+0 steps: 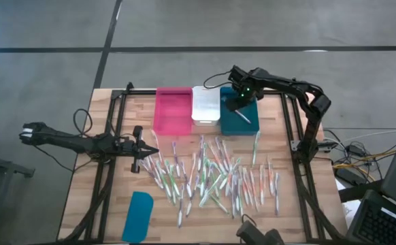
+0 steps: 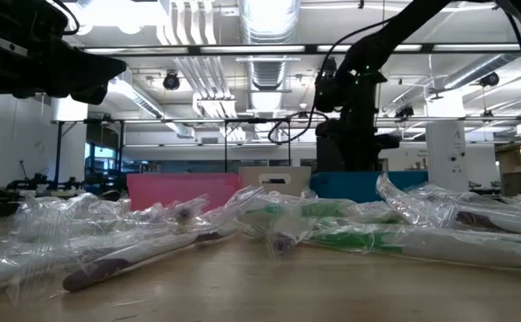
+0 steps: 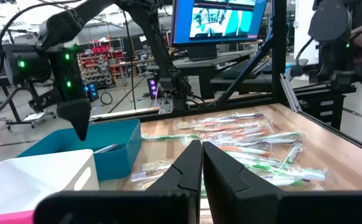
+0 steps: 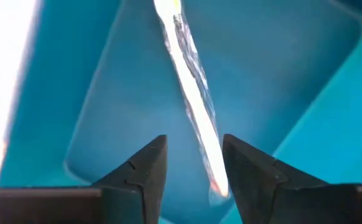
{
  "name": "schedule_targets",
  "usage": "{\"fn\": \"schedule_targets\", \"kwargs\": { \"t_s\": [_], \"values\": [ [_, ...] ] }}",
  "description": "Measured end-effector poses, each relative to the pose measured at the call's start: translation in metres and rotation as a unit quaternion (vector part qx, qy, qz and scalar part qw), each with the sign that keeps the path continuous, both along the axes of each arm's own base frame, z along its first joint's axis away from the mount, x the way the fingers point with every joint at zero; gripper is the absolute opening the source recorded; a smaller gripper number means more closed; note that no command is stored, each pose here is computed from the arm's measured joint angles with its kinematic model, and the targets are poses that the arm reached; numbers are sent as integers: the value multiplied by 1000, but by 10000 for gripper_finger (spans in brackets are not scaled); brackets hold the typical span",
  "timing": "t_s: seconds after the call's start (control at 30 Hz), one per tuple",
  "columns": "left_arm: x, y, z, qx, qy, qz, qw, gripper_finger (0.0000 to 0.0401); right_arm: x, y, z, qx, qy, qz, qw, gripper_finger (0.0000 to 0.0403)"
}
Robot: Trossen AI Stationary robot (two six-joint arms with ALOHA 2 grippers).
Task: Pick & Place Toothbrushes
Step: Put the green toothbrush into the white bin
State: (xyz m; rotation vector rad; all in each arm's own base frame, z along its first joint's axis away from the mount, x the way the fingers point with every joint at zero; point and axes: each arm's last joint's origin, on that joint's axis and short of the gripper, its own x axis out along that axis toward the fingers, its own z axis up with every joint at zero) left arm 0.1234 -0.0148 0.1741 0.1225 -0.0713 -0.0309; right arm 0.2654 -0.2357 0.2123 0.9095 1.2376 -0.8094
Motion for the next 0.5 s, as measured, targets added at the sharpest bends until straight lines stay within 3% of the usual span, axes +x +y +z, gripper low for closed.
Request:
{"fn": "schedule_targets", "kwargs": {
  "t_s": [0.27,0.5],
  "values": [
    [0,0,0,0,0,0,1000,18,-9,25,49,-26,-24,6,999,169],
    [0,0,0,0,0,0,1000,18,-15,61,80,-54,-27,29,998,147]
  ]
}}
